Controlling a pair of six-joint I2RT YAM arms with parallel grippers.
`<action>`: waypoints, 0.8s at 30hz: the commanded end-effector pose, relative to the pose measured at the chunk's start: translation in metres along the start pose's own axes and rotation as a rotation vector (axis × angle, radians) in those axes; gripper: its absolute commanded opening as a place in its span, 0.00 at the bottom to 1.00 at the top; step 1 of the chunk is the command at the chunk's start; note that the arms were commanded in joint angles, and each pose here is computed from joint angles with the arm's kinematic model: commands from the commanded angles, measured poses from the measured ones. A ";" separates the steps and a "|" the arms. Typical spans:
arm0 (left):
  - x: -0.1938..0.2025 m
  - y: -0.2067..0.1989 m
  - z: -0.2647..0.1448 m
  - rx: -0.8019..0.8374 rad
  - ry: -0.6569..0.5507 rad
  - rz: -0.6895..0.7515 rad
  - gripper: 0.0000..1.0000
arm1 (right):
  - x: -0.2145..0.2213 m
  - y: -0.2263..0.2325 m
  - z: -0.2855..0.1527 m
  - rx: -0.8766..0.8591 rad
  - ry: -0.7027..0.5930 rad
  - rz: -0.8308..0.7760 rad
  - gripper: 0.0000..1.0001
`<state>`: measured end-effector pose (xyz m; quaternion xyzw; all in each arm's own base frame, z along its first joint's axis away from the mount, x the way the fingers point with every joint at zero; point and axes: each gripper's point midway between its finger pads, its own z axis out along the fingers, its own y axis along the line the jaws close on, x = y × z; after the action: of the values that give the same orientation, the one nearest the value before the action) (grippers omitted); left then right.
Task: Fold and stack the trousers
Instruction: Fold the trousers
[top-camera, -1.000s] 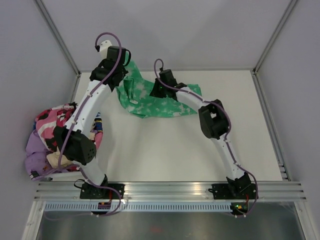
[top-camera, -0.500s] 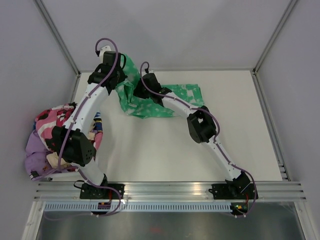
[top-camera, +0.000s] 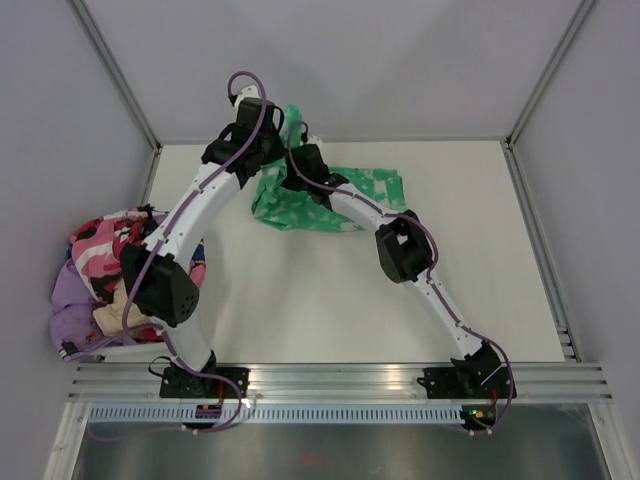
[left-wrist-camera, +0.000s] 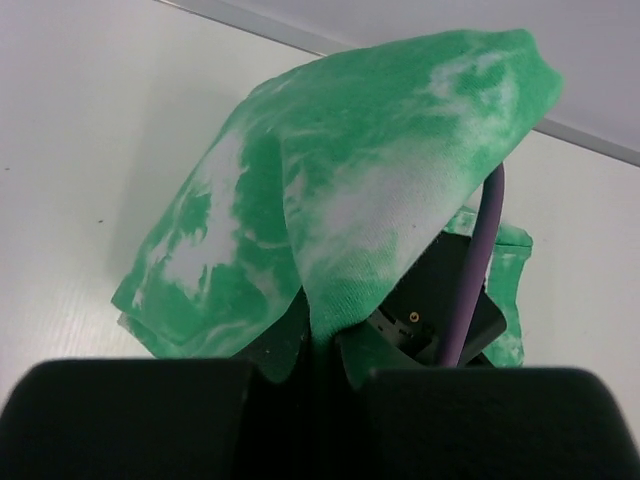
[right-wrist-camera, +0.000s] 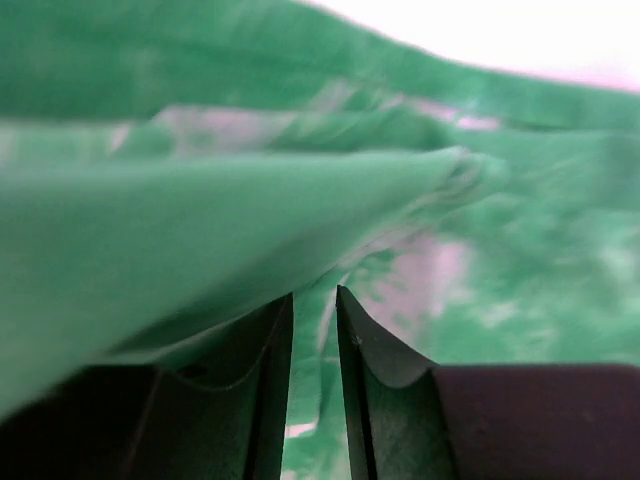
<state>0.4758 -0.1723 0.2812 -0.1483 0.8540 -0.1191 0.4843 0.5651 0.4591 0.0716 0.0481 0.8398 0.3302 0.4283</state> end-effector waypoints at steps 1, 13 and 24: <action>-0.020 -0.039 0.000 0.081 -0.067 -0.075 0.02 | -0.048 -0.004 -0.012 -0.097 -0.020 0.046 0.31; 0.016 -0.101 0.061 0.120 -0.076 -0.166 0.02 | -0.168 -0.136 -0.139 0.021 -0.088 0.148 0.34; 0.112 -0.213 0.059 0.216 -0.048 -0.030 0.02 | -0.234 -0.264 -0.260 0.221 -0.155 0.301 0.34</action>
<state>0.5150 -0.3655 0.2075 -0.1152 0.8507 -0.1668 0.4850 0.5834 0.0578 0.1772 0.2372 0.8155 0.2819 0.4464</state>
